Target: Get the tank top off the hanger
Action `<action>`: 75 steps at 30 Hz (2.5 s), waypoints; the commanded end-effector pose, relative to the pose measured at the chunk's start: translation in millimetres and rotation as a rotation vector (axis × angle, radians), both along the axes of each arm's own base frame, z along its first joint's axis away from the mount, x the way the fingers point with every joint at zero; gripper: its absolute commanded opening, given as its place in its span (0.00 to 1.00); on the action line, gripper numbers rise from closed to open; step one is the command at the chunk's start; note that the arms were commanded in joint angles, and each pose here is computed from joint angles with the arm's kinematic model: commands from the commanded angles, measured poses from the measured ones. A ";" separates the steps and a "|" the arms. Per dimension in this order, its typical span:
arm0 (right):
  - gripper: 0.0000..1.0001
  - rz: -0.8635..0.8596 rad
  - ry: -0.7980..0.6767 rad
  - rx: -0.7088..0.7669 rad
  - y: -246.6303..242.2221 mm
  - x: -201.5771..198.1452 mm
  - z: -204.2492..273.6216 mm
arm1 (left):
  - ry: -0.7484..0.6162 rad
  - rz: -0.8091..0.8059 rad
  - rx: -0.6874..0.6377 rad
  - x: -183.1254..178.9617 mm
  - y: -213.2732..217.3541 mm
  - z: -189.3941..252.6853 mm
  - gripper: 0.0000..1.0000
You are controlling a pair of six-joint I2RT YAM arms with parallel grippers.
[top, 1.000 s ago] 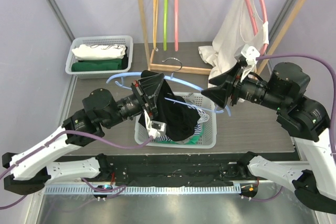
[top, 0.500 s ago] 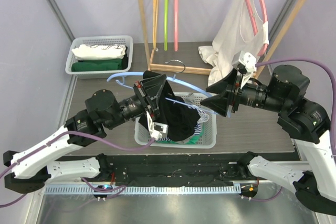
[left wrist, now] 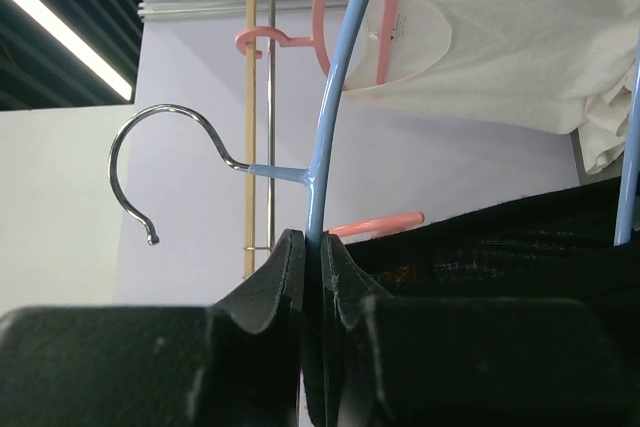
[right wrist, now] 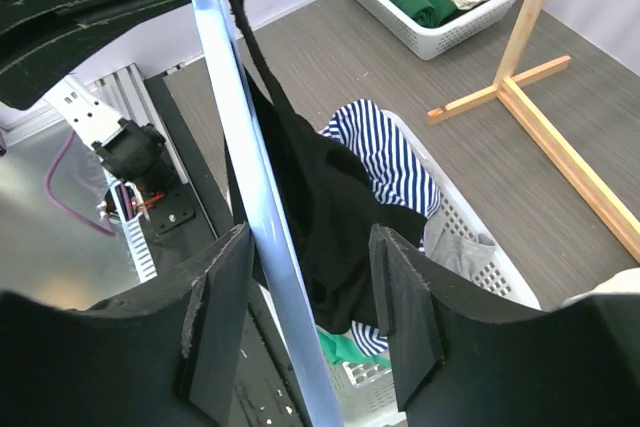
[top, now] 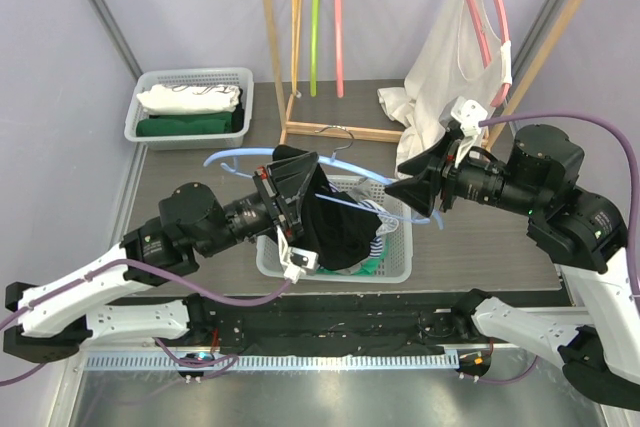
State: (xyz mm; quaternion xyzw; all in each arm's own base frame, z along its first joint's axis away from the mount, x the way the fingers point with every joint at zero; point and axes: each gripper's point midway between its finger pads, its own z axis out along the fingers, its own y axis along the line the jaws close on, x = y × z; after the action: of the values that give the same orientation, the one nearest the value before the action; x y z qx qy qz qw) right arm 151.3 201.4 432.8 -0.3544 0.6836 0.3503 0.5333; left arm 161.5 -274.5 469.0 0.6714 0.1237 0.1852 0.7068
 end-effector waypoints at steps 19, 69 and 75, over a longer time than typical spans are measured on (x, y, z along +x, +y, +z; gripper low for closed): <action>0.26 0.033 -0.023 0.027 -12.2 -25.7 1.9 | 0.211 0.134 -0.277 23.1 10.2 65.4 0.00; 0.01 -0.134 -0.205 0.101 -45.5 -21.0 66.9 | 1.249 0.460 -0.723 91.6 48.3 41.3 1.00; 0.01 -0.135 -0.197 0.122 -44.0 -20.9 71.9 | 1.397 0.289 -0.701 65.4 37.3 15.3 1.00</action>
State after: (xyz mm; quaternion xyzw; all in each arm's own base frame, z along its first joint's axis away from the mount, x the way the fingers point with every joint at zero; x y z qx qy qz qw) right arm 128.6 154.7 466.3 -0.3241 0.6739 0.3000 0.5923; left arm 275.0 -222.2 455.1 0.3476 0.7323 -0.1014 0.5767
